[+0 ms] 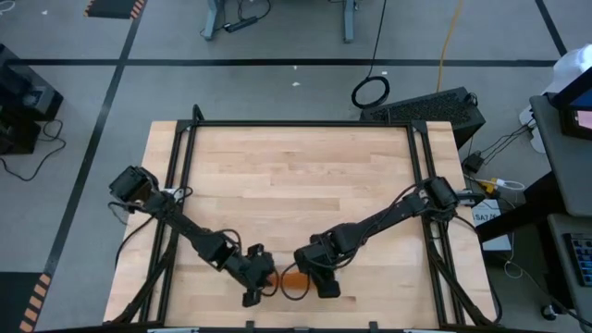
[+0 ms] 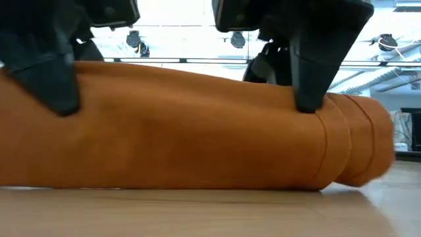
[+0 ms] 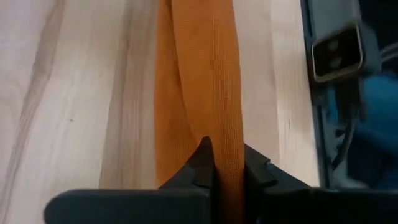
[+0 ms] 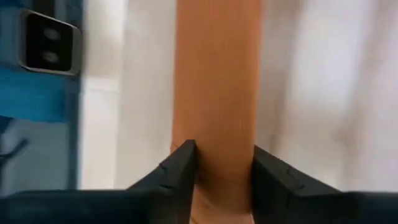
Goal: Roll towel
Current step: Roll the brown towel
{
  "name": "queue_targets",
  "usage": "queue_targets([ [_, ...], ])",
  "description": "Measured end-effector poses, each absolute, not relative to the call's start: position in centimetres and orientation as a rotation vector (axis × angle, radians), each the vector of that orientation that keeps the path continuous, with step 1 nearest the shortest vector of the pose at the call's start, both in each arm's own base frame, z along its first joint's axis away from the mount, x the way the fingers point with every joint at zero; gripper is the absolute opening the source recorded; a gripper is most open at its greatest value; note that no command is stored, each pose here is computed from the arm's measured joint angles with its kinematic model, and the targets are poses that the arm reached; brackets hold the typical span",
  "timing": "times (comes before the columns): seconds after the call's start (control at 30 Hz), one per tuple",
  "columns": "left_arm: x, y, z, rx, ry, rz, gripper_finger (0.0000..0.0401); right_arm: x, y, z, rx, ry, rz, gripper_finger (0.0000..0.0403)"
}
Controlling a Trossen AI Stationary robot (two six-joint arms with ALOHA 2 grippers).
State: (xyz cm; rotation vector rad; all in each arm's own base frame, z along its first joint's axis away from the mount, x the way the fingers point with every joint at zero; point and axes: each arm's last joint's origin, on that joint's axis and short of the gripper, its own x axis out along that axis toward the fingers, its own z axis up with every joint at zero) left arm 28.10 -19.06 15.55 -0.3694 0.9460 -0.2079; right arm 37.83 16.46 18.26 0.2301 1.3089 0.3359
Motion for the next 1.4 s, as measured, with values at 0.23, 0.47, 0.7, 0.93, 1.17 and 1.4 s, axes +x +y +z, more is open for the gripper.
queue_targets([
  [0.23, 28.7, -18.3, 15.6, -0.474, 0.957, -0.175, 0.003, 35.4, 19.0, 20.4, 0.073, 1.248, 0.19, 0.0144],
  [0.47, 28.6, -18.4, 15.5, -0.519, 0.98, -0.161, 0.0029, 33.8, 21.7, 20.5, -0.004, 1.143, 0.017, 0.016],
  [0.7, 28.7, -18.5, 15.3, -0.515, 0.963, -0.142, 0.0029, 34.4, 23.7, 20.8, 0.024, 0.949, -0.011, 0.0156],
  [0.93, 28.1, -19.2, 15.2, -0.479, 0.955, -0.133, 0.0042, 35.6, 25.3, 18.3, -0.027, 0.71, -0.087, 0.0109],
  [1.17, 27.7, -19.7, 15.2, -0.402, 0.949, -0.156, 0.0046, 35.1, 26.6, 13.1, -0.042, 0.727, -0.046, 0.003],
  [1.4, 27.8, -19.7, 15.2, -0.368, 0.937, -0.179, 0.0047, 34.5, 27.3, 10.2, -0.101, 0.738, -0.126, 0.0011],
])
